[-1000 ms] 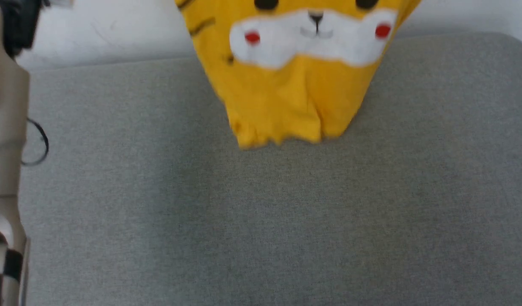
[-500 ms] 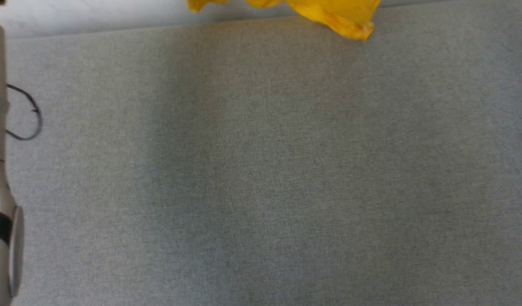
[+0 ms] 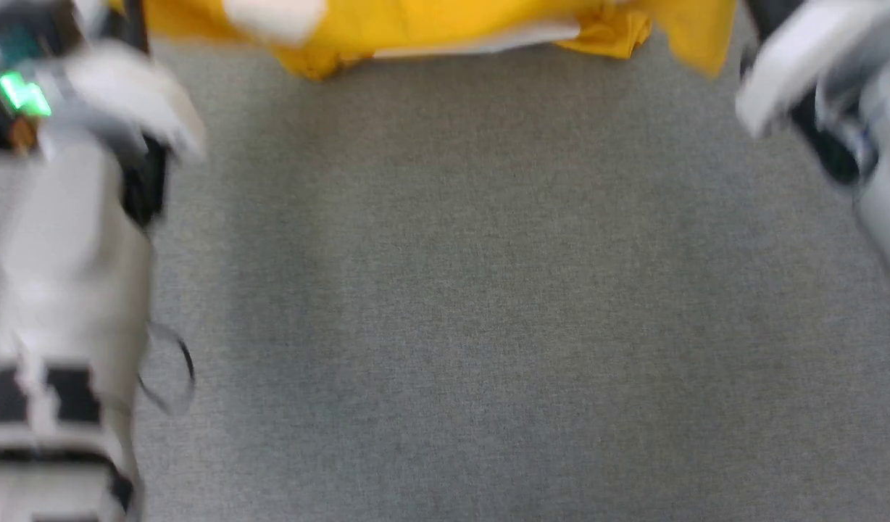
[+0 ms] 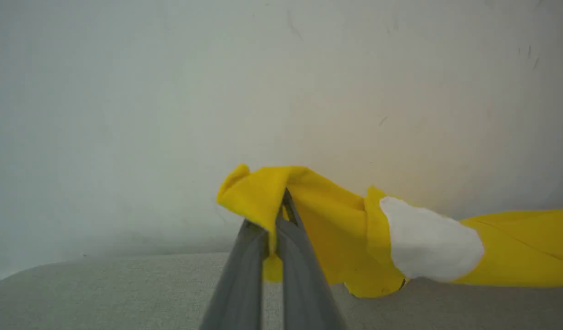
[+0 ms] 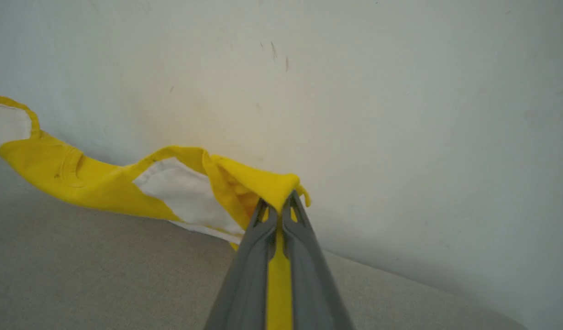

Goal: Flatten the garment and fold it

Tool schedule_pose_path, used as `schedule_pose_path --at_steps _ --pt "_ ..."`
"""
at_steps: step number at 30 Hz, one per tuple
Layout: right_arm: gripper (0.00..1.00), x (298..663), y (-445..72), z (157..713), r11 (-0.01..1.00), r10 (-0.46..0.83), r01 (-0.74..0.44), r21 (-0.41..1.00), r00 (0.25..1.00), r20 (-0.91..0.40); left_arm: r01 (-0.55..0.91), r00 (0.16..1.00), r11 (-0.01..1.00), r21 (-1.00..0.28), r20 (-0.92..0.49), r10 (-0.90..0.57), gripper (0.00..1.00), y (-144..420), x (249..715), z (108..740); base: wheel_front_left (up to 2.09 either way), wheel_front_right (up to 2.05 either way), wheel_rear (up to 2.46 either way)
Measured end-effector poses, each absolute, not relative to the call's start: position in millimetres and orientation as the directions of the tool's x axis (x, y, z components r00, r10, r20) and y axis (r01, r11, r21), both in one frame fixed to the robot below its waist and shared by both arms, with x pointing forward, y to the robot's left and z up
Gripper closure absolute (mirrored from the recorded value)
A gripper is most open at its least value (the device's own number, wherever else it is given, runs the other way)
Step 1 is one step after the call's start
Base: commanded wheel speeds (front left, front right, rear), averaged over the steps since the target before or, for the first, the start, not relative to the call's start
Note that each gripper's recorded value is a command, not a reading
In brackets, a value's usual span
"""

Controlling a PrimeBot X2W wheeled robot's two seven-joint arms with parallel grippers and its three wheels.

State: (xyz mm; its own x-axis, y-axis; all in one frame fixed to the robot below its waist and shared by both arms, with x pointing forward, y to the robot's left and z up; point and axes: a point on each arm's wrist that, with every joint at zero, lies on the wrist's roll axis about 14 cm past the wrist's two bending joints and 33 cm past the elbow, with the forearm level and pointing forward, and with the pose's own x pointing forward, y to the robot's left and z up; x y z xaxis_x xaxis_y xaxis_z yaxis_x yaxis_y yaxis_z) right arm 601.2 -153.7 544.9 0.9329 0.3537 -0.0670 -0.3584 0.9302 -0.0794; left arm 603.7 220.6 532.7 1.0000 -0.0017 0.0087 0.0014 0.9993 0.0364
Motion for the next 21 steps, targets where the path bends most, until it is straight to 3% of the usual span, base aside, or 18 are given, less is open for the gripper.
schedule_pose_path --at_steps 7,21 --pt "1.00 533 -164 507 0.915 0.391 -0.400 -0.047 0.911 -0.129 -0.072 0.997 0.997 -0.033 -0.040 0.071 1.00 238 509 487 0.00 0.00 0.00" --pt "1.00 379 -183 458 0.947 0.320 -0.312 0.072 0.912 -0.258 -0.216 0.947 0.975 -0.049 -0.253 0.197 1.00 243 323 454 0.00 0.00 0.00"
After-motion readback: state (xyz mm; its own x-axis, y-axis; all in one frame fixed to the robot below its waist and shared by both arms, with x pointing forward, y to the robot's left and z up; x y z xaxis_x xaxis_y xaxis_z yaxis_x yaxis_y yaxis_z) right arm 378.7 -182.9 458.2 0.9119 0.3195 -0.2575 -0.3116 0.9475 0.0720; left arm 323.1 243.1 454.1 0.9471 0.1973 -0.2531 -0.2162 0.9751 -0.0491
